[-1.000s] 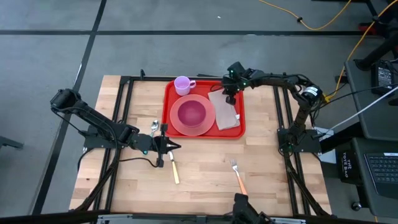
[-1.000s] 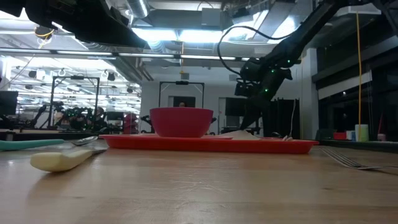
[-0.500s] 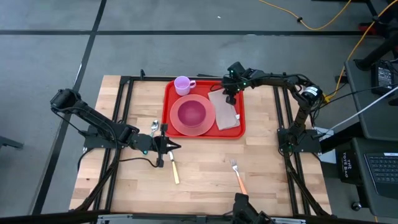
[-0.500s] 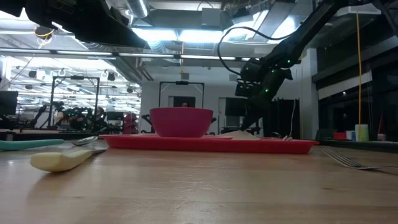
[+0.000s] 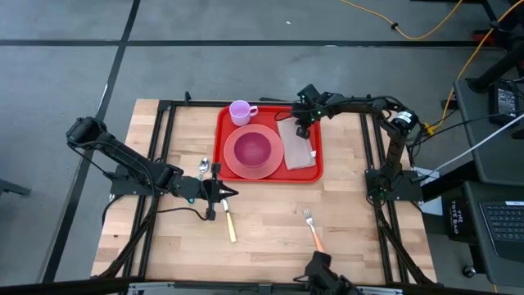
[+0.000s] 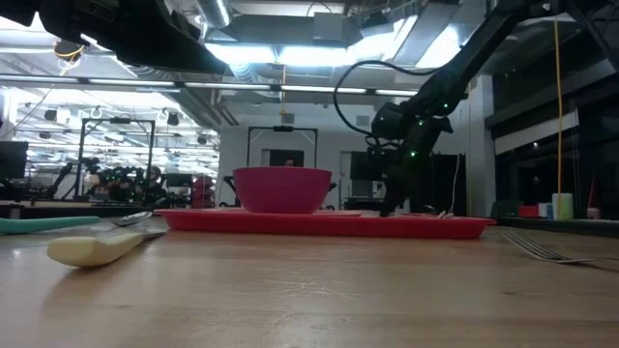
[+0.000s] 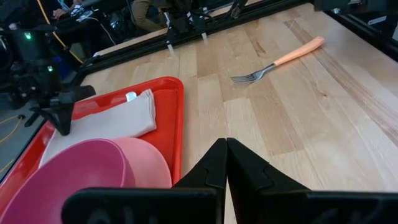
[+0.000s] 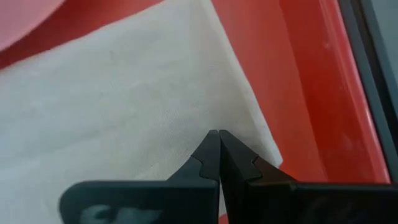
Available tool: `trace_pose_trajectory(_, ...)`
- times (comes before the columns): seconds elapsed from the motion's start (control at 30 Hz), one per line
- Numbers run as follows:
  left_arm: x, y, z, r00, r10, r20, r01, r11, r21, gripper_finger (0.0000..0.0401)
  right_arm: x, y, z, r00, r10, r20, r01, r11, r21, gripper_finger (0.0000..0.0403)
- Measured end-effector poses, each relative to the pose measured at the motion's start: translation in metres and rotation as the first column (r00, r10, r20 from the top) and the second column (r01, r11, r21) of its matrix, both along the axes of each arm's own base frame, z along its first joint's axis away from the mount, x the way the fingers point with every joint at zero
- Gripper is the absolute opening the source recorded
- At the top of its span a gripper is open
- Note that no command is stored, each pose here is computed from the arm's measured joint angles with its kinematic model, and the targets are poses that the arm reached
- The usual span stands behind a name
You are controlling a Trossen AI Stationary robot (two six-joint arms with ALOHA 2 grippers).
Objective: Set up tray
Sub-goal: Put the brown napkin on the red serving tray to the right of the pink plate, then put the orange fork on top of the brown napkin
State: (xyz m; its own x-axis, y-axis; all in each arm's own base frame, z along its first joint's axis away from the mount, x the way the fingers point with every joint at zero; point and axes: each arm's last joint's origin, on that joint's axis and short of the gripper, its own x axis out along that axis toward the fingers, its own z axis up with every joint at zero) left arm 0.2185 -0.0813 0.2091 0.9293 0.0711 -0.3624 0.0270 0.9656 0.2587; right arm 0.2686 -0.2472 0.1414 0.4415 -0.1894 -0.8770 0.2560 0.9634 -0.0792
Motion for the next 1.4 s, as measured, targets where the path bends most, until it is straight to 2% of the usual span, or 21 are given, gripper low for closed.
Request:
trace_pose_trajectory(0.27,0.000,0.000,0.000,1.000,0.000,0.000,0.000,1.000,0.000,0.0005,-0.008,0.000,-0.003,0.993,-0.049,-0.110,0.047,0.999,-0.018,0.0001)
trace_pose_trajectory(0.9,0.000,0.000,0.000,1.000,0.000,0.000,0.000,1.000,0.000,0.0002,-0.011,0.003,-0.002,0.987,-0.071,-0.144,0.073,0.997,0.008,0.0000)
trace_pose_trajectory(1.4,0.000,0.000,0.000,1.000,0.000,0.000,0.000,1.000,0.000,0.0005,-0.022,0.016,0.054,0.999,-0.048,-0.009,0.047,0.999,-0.019,0.0000)
